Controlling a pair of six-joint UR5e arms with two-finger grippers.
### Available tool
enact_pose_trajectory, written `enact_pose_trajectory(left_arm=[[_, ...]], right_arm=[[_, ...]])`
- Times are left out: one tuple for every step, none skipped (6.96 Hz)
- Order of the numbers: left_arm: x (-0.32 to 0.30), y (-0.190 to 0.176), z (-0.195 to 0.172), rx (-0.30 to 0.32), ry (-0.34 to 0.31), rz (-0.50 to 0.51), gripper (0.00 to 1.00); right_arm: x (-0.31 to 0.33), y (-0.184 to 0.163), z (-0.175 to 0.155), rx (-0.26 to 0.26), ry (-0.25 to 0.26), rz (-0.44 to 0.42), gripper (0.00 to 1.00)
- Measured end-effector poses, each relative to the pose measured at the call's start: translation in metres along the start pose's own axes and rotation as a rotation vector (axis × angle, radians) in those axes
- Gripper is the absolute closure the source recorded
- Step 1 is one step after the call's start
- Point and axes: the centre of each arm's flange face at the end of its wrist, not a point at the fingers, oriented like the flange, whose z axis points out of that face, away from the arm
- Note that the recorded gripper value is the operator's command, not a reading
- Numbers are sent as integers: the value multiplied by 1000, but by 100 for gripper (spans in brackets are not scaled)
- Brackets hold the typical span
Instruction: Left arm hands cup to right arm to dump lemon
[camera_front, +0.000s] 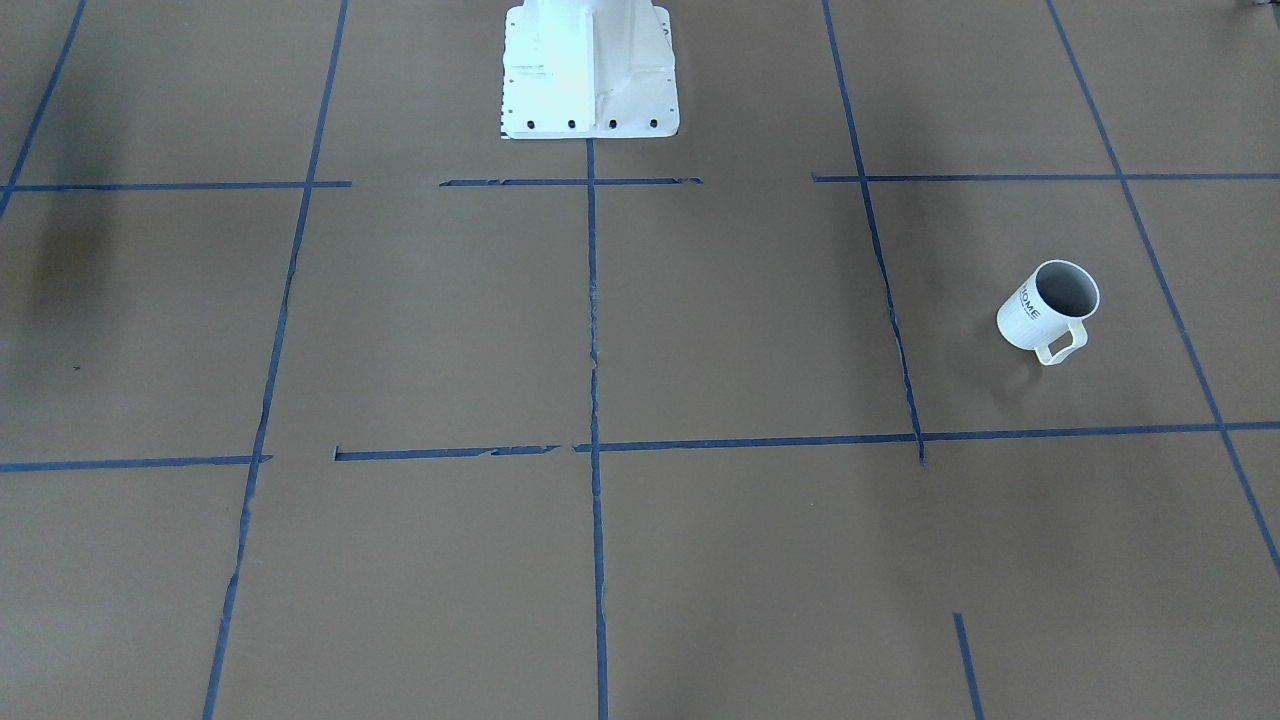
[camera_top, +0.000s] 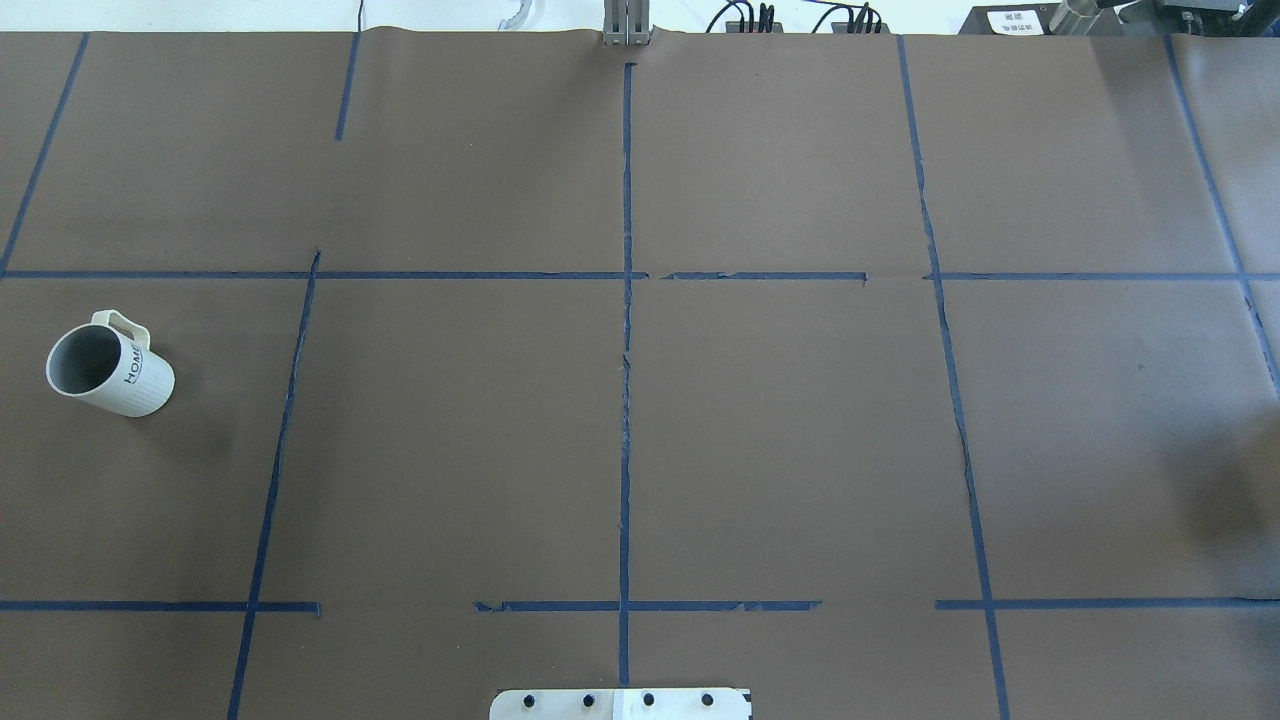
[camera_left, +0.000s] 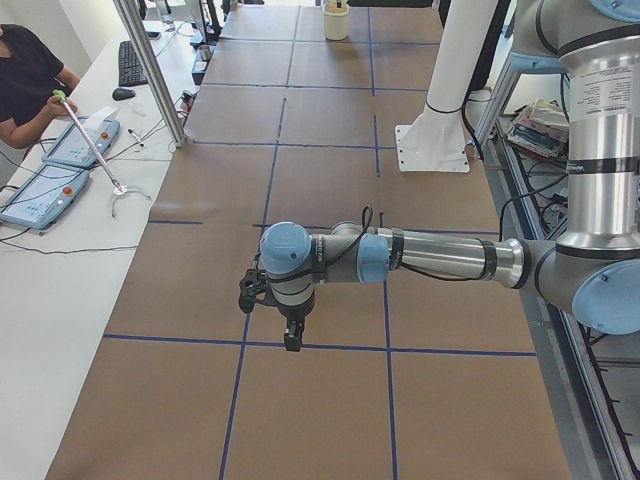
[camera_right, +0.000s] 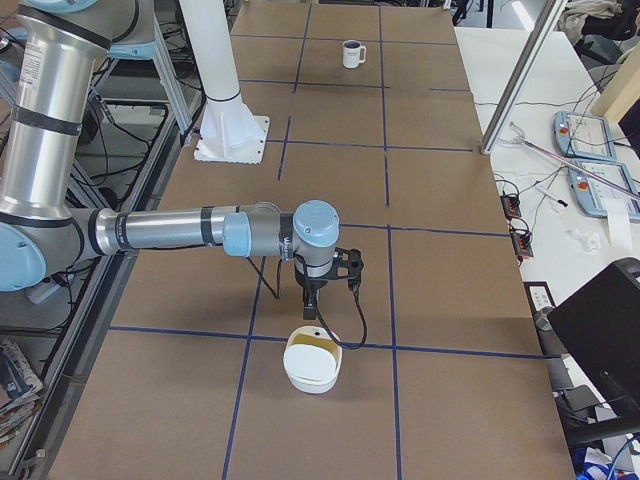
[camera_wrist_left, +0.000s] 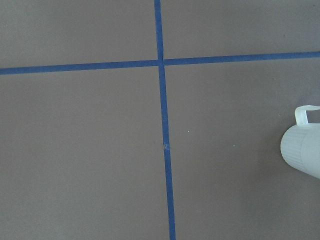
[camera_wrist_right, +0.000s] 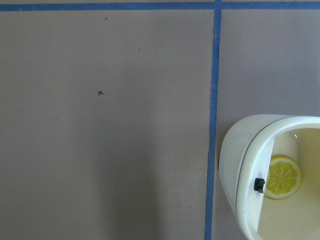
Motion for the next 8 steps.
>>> enact_pose_trajectory(left_arm=[[2,3,-1,3,13,1,0],[3,6,0,5,22,3,0],[4,7,0,7,25,5,0],[5,7,0,7,26,6,0],[5,7,0,6,27,5,0],[5,8,0,3,28,2,0],[5,9,0,2,29,0,0],[4,9,0,0,28,-3,0]], right_arm=[[1,0,0,0,10,-6,0],[3,1,2,-3,14,-8,0],[5,3,3,-7,15,-6,0],[6,3,4,-9,15,-5,0],[6,3,4,-10,14,-5,0],[6,4,5,-11,14,-3,0],[7,4,6,-13,14,-1,0],[8,4,7,-15,14,1,0]])
